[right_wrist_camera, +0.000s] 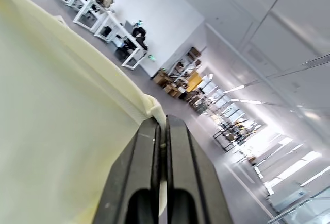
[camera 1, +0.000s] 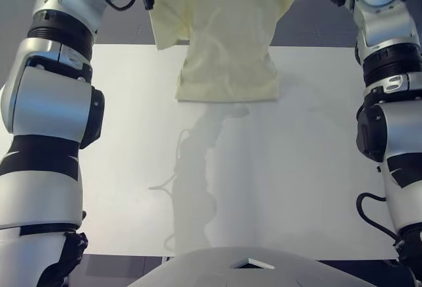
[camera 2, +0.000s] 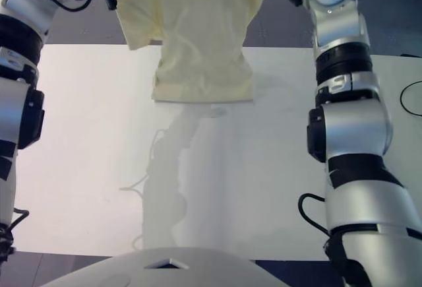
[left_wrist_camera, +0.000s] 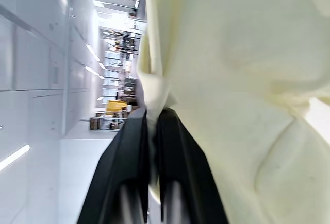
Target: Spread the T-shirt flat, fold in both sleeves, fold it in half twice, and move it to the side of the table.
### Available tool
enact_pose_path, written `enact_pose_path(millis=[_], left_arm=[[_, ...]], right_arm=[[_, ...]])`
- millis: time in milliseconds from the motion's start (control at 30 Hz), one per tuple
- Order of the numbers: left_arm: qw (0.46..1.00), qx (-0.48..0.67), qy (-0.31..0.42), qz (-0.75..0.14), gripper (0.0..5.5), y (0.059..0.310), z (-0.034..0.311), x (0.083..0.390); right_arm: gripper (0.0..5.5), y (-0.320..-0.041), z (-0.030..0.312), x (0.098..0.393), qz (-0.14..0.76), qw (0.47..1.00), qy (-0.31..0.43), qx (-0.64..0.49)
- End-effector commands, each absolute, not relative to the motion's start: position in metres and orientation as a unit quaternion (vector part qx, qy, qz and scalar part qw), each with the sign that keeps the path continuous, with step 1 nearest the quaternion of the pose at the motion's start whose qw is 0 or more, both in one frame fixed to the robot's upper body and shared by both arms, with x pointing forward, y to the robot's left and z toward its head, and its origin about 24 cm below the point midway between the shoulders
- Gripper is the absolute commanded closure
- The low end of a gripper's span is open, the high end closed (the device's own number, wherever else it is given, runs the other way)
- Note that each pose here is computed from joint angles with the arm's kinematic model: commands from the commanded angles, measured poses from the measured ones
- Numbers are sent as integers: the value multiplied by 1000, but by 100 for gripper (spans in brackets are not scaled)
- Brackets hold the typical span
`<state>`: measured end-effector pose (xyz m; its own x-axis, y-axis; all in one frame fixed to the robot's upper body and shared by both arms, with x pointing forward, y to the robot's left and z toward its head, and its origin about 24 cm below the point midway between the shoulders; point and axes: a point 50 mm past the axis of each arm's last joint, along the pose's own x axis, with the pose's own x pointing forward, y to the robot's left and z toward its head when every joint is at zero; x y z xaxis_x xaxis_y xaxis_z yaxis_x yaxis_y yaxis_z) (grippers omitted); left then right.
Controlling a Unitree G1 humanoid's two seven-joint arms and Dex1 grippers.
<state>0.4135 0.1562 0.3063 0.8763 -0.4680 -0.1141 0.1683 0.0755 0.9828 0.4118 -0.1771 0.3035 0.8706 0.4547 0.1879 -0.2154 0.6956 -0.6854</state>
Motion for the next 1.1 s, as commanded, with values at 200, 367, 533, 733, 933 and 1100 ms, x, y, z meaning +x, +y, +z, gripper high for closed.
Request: enact_pose_path(millis=[200, 367, 533, 733, 933, 1100], left_arm=[[691, 672, -137, -231, 546, 163, 315, 407], [642, 671, -167, -332, 546, 185, 292, 383], [627, 606, -176, -456, 546, 201, 241, 321], [605, 470, -59, -640, 546, 186, 168, 226], [565, 431, 76, -700, 547, 190, 142, 181], [547, 427, 150, -704, 547, 191, 122, 157]], right_arm=[[550, -180, 326, 400, 217, 884, -208, -359], [550, -196, 293, 354, 337, 860, -135, -359], [550, -216, 270, 291, 448, 823, -12, -349], [550, -211, 217, 218, 627, 698, 174, -299], [550, -213, 163, 180, 667, 625, 295, -278], [550, -212, 116, 150, 653, 619, 343, -269]])
